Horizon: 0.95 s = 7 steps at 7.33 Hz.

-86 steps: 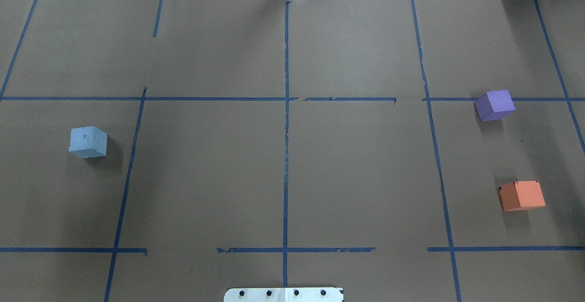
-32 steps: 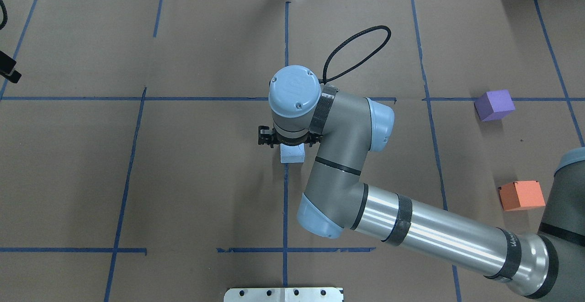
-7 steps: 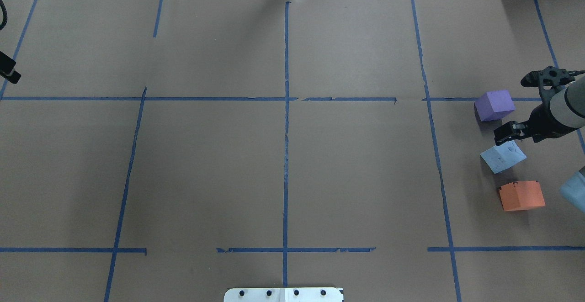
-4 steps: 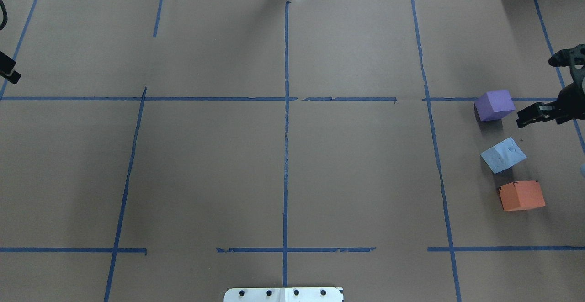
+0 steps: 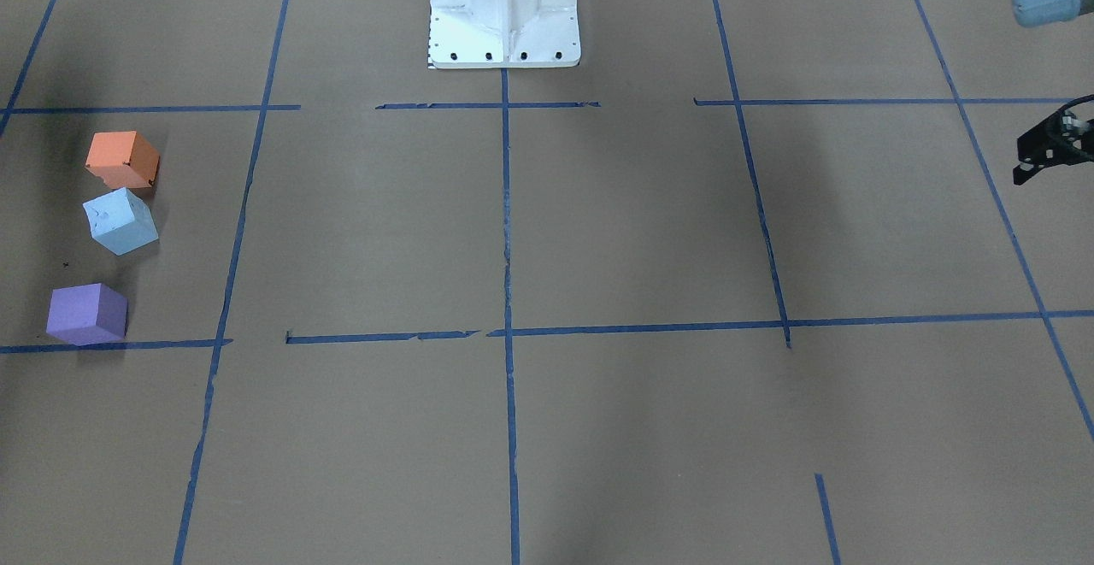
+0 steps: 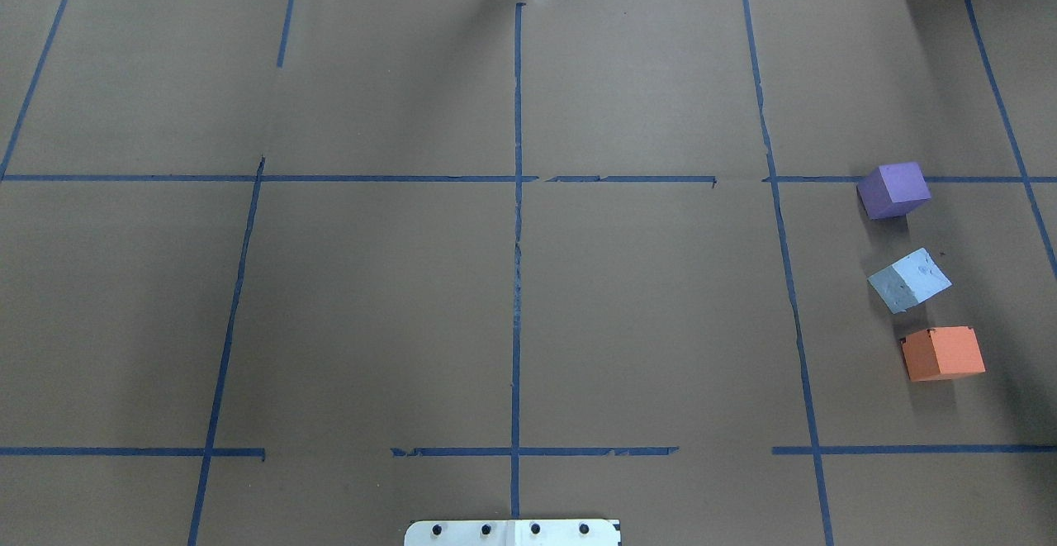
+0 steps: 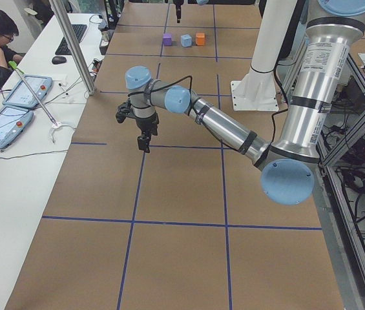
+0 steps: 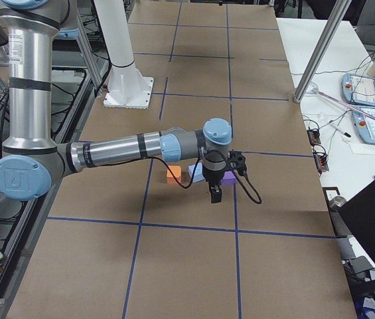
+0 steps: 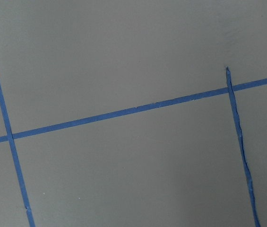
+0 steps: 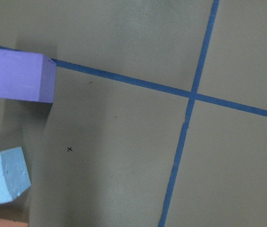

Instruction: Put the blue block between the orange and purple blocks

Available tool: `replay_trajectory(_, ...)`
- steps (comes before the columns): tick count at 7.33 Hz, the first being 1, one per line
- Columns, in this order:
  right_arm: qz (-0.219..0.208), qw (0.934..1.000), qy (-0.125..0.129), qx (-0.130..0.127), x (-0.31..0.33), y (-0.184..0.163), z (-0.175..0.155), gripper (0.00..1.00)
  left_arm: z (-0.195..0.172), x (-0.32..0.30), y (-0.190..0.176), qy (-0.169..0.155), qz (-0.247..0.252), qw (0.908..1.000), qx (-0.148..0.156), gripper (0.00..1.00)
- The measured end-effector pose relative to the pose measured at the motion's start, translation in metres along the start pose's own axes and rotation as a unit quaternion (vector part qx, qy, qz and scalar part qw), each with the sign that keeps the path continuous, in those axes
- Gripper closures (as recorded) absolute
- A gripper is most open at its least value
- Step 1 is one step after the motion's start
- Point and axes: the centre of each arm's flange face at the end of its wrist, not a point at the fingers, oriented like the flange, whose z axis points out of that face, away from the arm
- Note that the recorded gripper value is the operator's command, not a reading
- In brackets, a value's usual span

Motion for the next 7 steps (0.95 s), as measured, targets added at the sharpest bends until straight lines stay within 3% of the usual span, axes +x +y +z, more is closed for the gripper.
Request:
replay_trajectory(3,0.015,0.9987,-0.049,-0.008,0.024,0.031,-0.002,0.0,0.014,-0.098,0.061,0.001,-0.039,0.9991,-0.016,0.0)
replay_trajectory(5,0.036,0.998,-0.052,-0.003,0.022,0.028,-0.006,0.0,0.036,-0.121,0.09,0.003,-0.065,0.9972,-0.035,0.0)
replay_trajectory(7,0.042,0.9977,-0.052,-0.001,0.02,0.026,-0.007,0.0,0.04,-0.123,0.095,0.002,-0.071,0.9968,-0.037,0.0)
